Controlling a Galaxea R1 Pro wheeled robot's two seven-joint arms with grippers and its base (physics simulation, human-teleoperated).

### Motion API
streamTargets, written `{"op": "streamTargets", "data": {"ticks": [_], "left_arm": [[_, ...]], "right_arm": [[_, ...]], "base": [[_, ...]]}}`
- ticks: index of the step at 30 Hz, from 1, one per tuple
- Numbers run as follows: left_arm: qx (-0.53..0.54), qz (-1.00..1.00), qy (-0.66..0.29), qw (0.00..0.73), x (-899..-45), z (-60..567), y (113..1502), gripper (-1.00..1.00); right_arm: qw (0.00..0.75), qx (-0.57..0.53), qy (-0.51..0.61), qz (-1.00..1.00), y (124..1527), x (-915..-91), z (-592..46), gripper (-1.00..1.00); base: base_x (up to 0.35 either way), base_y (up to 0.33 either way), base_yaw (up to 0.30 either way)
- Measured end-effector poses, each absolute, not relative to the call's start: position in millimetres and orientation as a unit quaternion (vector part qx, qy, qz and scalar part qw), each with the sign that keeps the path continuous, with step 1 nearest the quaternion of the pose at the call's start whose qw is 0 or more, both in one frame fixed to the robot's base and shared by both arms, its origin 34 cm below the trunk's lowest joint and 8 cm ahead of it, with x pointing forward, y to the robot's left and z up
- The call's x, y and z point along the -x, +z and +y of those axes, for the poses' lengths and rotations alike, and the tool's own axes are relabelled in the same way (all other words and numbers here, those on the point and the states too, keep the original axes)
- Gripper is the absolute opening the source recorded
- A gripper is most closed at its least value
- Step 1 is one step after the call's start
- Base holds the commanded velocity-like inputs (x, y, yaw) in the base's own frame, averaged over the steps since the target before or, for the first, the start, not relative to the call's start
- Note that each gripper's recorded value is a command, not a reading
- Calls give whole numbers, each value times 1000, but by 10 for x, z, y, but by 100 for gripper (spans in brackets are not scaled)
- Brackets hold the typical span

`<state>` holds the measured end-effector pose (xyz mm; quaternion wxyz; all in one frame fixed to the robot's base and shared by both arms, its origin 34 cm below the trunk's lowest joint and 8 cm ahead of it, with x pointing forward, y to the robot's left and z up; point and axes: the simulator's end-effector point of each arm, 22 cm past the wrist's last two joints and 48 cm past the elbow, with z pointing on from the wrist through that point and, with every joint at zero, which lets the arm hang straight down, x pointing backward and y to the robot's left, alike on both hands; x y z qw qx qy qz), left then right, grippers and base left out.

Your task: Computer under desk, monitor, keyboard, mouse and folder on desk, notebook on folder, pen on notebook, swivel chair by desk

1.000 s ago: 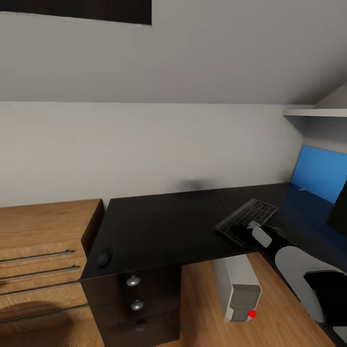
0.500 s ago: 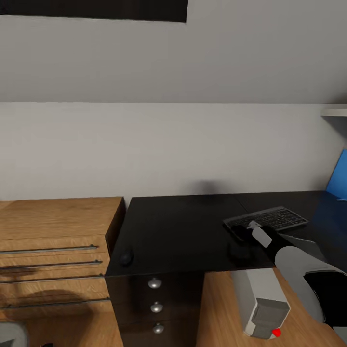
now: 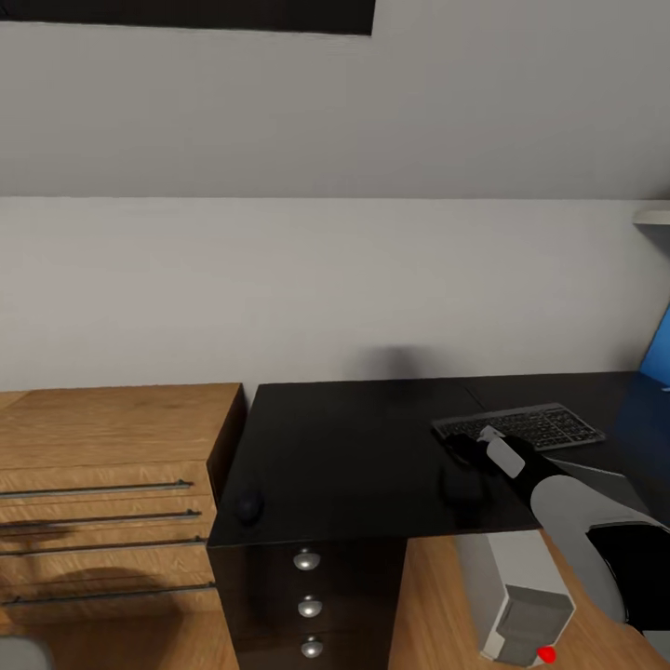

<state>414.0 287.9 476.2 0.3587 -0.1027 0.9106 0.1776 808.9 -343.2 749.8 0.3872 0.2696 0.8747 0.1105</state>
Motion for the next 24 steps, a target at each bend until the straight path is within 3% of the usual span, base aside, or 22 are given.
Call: {"op": "streamTargets", "data": {"ticks": [24], "left_arm": [[102,911,177,359,-4139,2877,4761,100]], "right_arm": [[388,-270,110,874,7500,-8092,-3433,100]], "base": [[40,39,0]]}}
